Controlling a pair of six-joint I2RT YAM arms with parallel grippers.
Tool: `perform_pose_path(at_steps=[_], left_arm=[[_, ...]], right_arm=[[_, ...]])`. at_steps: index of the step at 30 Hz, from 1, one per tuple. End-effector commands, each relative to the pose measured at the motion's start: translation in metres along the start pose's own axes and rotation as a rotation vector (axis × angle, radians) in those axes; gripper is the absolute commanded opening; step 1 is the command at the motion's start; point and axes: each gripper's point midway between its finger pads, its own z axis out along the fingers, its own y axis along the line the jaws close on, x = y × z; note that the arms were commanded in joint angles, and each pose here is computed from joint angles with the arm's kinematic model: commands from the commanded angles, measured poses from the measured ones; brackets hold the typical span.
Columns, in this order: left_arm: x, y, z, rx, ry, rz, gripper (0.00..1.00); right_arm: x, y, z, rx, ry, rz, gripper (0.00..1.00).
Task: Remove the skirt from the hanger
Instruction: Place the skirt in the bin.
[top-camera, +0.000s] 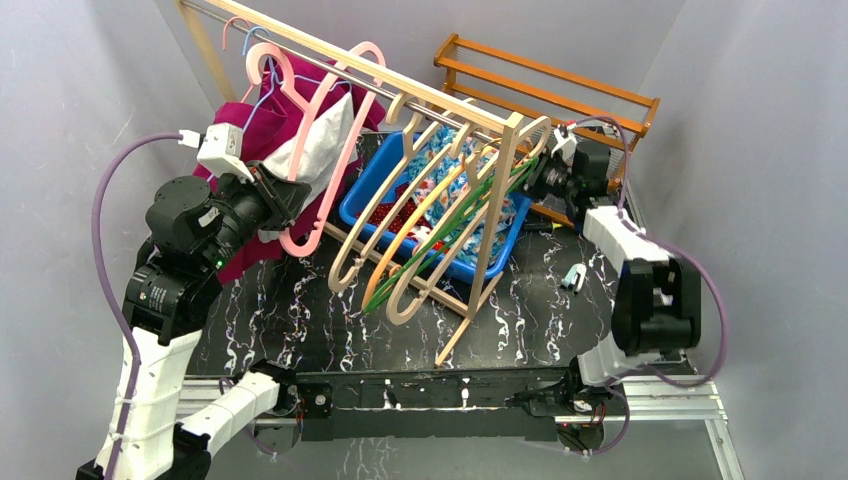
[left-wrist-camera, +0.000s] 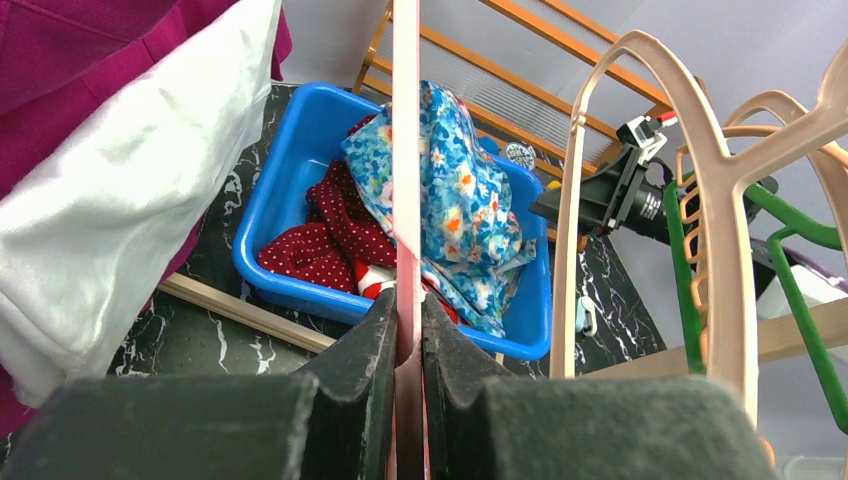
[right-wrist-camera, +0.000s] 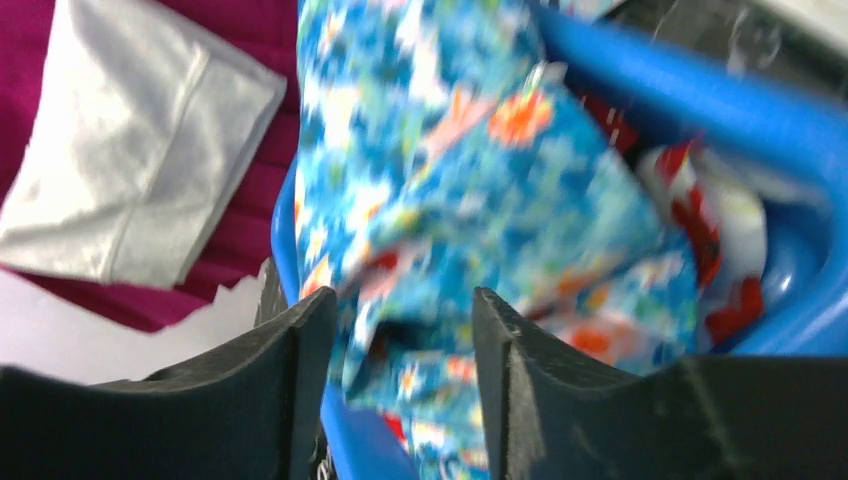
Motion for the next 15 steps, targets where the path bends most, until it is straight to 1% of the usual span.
perform_pose_path(at_steps=[1,3,6,8,12,15], left_arm=[[-0.006,-0.015,-0.007,0.069,0.012,-0.001,0.00],[0.001,-0.018,-0.007,0.086,0.034,-0.014,0.00],[0.012,-0.019,-0.008,0.100,0.075,-0.032,0.00],[0.015,-0.021,-0.010,0.109,0.104,-0.025,0.00],[0.017,-0.022,-0.015,0.110,0.151,0.011,0.00],[0.020,-0.026,-0.016,0.140,0.197,0.059,0.00]], right_arm=[[-0.057,0.007,0.030,-0.055,-0.086,-0.050,0.55],[-0.069,0.007,0.044,-0.075,-0.111,-0.054,0.53],[-0.064,0.006,0.076,-0.109,-0.069,-0.043,0.52],[-0.052,0.008,0.093,-0.109,-0.037,-0.060,0.52],[-0.002,0.007,0.111,-0.127,0.043,-0.033,0.48],[0.046,0.006,0.115,-0.103,0.116,-0.076,0.46]])
